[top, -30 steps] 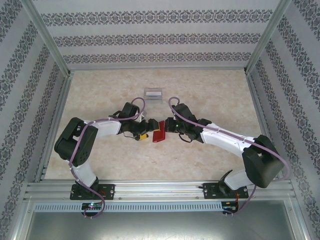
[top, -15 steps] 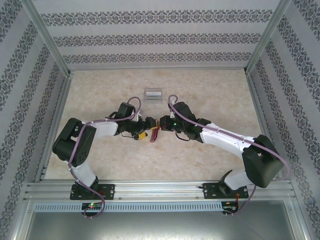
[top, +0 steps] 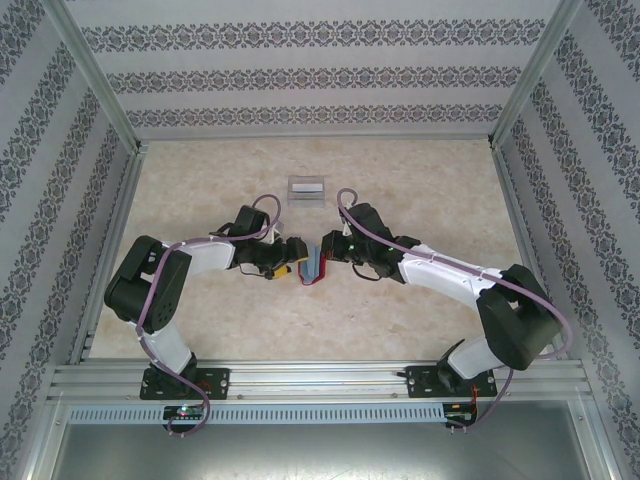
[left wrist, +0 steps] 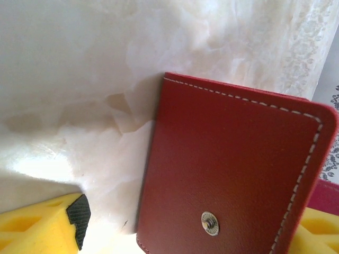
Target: Put the credit cards into the card holder
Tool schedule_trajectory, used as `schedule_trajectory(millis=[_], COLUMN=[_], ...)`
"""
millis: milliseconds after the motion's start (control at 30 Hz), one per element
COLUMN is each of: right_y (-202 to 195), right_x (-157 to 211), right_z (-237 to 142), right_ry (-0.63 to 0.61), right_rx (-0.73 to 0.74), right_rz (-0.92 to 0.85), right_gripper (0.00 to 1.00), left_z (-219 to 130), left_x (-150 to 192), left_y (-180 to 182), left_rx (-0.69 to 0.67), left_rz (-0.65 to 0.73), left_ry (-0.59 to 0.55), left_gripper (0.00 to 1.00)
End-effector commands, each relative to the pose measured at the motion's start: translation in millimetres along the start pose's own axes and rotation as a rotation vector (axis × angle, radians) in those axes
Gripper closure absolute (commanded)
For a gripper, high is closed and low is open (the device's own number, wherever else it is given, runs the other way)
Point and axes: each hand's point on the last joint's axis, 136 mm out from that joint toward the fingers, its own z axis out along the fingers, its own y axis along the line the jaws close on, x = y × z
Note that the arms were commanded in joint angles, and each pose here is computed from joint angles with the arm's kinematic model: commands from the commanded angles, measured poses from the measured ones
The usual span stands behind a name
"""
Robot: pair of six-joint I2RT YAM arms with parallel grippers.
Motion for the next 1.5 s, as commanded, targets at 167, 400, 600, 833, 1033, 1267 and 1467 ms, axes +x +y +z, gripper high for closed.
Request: schedule_trajectory(millis=[167, 400, 600, 833, 1033, 1267, 1467], right_y=[-62.7, -60.5, -37.1, -3.0, 0.0, -9.1, -22.0], right_x=[9.6, 13.6, 17.8, 37.7, 47.5, 60.4, 57.6], right_z=[0.0, -10.8, -33.1, -10.6, 16.4, 39.2, 45.7], right_ry=[0.016, 0.028, -0.057, -0.061, -0.004, 0.046, 0.037], right_rx=[0.201, 0.190, 0.189, 0.106, 0.102, 0.142, 0.209], right_rz=[0.032, 0.075, -0.010, -0.127, -0.153, -0.197, -0.171], right_gripper=[0.60, 0.49, 0.42, 0.41, 0.38, 0.13, 0.15], left_z=[-3.5, -0.2, -0.5, 3.4, 4.1, 3.8, -7.3], left_x=[-3.0, -2.9, -3.1, -3.4, -3.0, -2.3, -8.0], left_y=[14.3, 14.1, 13.9, 15.6, 12.1, 10.1, 12.2], left_rx=[-0.077, -0.068, -0.075, -0.067, -0.046, -0.035, -0.059], left_rz=[0.008, -0.003, 0.008, -0.007, -0.012, -0.011, -0.002], left_ry=[-0.007, 0.009, 0.016, 0.020, 0.026, 0.028, -0.025], left_gripper=[0.19, 0.18, 0.16, 0.16, 0.15, 0.14, 0.08])
